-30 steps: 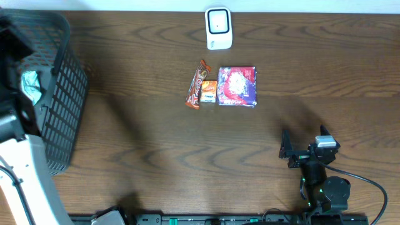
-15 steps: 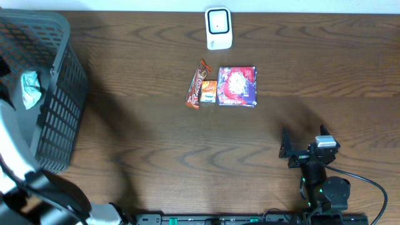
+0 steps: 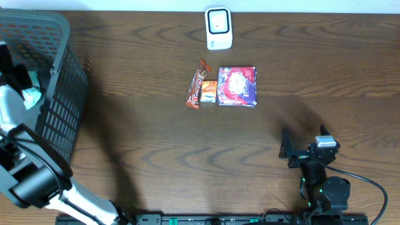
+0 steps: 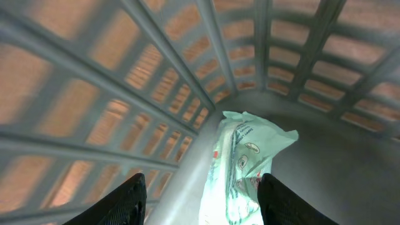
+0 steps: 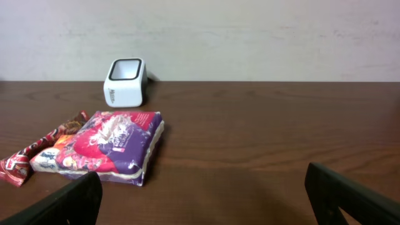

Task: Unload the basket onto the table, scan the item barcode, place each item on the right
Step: 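Return the left gripper into the basket and grasp the mint-green wipes pack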

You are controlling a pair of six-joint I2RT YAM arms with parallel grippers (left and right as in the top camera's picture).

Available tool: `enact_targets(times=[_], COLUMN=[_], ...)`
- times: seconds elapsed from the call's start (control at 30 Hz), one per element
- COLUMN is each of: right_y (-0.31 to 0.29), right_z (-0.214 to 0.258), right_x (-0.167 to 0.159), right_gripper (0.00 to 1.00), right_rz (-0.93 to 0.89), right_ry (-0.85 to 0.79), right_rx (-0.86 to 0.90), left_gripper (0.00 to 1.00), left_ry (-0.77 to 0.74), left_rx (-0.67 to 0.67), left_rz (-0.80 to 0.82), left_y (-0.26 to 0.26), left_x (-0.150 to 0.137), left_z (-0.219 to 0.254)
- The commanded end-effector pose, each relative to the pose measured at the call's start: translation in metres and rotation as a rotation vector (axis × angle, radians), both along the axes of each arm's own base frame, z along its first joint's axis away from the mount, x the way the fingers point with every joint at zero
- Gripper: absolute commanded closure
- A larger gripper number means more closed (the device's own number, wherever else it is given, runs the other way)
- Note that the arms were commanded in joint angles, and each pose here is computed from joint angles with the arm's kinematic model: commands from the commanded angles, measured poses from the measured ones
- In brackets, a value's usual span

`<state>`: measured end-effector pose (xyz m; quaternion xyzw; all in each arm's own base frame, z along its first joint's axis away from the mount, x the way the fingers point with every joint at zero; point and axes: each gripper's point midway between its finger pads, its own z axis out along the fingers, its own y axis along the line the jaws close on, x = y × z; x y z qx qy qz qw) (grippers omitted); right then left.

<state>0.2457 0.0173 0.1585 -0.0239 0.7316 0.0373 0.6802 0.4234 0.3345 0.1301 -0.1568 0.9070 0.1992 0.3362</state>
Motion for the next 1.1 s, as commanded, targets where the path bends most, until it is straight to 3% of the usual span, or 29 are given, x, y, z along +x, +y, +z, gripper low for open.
enact_targets(times=[0.0, 0.4, 0.97, 1.07], right_y=[-0.001, -0.001, -0.001, -0.001], right_z=[-0.001, -0.001, -0.001, -0.001], right_x=[0.000, 0.000, 0.000, 0.000], right_gripper=[0.01, 0.01, 0.01, 0.01], right_rz=[-0.003, -0.003, -0.003, -0.003], right_ry=[0.000, 0.000, 0.000, 0.000], right_rx=[0.014, 0.014, 0.014, 0.014], left_gripper=[0.42, 0.42, 0.43, 0.65], left_ry=[0.024, 0.027, 0.147, 0.126], left_rx=[0.002, -0.136, -0.245, -0.228], left_rz=[-0.015, -0.097, -0.072, -0.073], left_y=[0.003, -0.015, -0.030, -0.028], left_x=[0.006, 0.019, -0.003, 0.000], left_z=[-0.018, -0.069, -0.124, -0.113])
